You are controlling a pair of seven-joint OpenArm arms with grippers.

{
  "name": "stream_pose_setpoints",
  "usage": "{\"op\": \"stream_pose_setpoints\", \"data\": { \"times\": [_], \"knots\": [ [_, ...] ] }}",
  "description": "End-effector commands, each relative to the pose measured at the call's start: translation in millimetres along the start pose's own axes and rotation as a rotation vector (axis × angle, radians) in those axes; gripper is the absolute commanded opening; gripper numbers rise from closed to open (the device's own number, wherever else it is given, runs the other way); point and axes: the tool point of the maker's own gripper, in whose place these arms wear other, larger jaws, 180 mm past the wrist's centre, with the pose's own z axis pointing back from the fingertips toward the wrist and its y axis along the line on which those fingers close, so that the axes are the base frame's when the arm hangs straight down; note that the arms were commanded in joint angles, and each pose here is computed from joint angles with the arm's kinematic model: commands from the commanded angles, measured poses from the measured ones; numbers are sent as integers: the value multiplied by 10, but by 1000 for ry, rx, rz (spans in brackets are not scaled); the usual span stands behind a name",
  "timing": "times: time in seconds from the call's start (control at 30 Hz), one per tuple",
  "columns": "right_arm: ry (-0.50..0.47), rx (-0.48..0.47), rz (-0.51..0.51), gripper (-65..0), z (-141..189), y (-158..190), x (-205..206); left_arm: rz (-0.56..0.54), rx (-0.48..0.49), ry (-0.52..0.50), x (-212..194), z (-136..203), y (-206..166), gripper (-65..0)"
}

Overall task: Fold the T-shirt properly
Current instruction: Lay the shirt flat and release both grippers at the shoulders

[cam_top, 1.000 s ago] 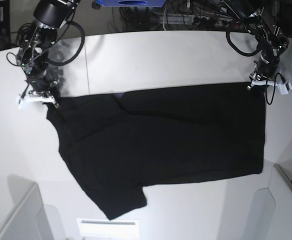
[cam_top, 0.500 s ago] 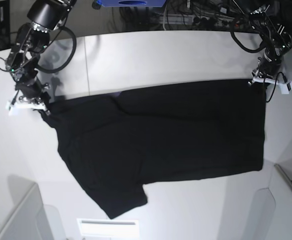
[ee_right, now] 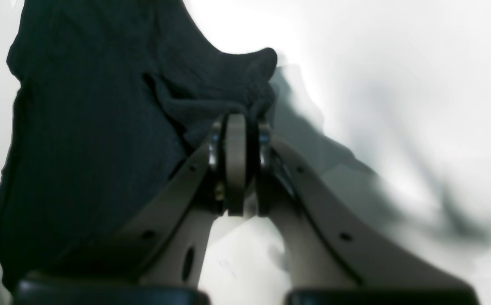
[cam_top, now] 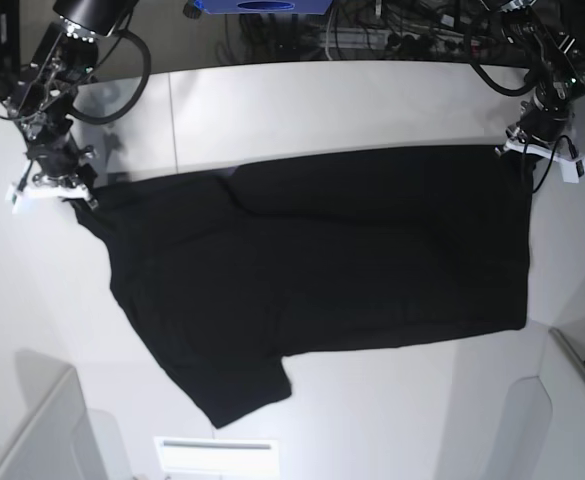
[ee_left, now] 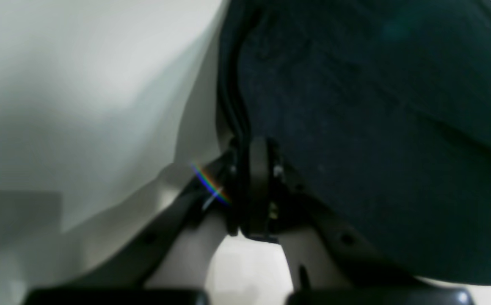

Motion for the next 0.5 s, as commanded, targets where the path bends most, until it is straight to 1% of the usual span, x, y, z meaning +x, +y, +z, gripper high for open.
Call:
{"op": "stream_pose_setpoints", "data": {
  "times": [0.0, 0.13, 0.3, 0.47],
  "knots": [
    [-51, 11, 18, -650, 57, 30, 155, -29, -1, -47, 159, 65, 2, -650],
    [-49, -1, 33, -650, 137, -22, 113, -48, 13, -29, 80, 147, 46, -650],
    [-38, -24, 55, -650, 251, -119, 29, -57, 33, 17, -102, 225, 145, -650],
    [-8, -52, 61, -650, 327, -249, -105, -59, 48, 48, -226, 284, 213, -650]
  ]
}}
